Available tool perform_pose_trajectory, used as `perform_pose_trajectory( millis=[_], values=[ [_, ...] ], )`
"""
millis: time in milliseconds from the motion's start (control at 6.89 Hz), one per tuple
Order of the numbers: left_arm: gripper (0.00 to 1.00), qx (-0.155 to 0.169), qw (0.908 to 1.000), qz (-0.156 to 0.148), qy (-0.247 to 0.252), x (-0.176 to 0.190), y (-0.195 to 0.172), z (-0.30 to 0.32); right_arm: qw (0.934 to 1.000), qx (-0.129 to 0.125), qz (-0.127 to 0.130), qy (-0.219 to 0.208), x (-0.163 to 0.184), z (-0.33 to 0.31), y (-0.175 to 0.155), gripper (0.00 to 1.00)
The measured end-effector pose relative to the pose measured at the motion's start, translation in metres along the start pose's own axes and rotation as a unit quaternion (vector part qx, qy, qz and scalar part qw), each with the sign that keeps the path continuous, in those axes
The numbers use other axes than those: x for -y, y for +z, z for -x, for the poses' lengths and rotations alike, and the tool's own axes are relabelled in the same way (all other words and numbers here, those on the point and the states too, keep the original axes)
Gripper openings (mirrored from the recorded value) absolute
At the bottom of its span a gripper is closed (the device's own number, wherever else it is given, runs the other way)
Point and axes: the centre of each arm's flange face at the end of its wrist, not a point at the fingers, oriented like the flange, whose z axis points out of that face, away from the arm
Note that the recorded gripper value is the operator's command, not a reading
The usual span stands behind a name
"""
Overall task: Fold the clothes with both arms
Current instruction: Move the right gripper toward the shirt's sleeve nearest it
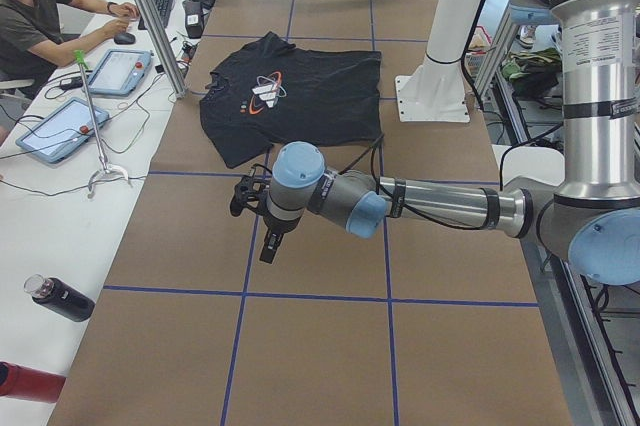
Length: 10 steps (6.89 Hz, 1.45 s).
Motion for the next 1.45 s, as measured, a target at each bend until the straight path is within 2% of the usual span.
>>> perform_pose_trajectory(
  millis=[726, 1162, 1452],
  values=[
    [1.00, -0.001, 1.0000, -0.006, 0.005, 0.001, -0.006, -0.006, 1.0000, 0.003, -0.004, 0.006, 0.000, 0.002, -0.004, 1.00],
    [1.00, -0.005, 0.9993, -0.027, 0.025, 0.003, -0.008, -0.010, 0.9999, 0.006, -0.011, -0.002, 0.000, 0.010, -0.010, 1.00],
    [1.00, -0.006, 0.9991, -0.031, 0.028, 0.002, -0.008, -0.010, 0.9998, 0.013, -0.010, -0.006, 0.003, 0.018, -0.010, 1.00]
  ],
)
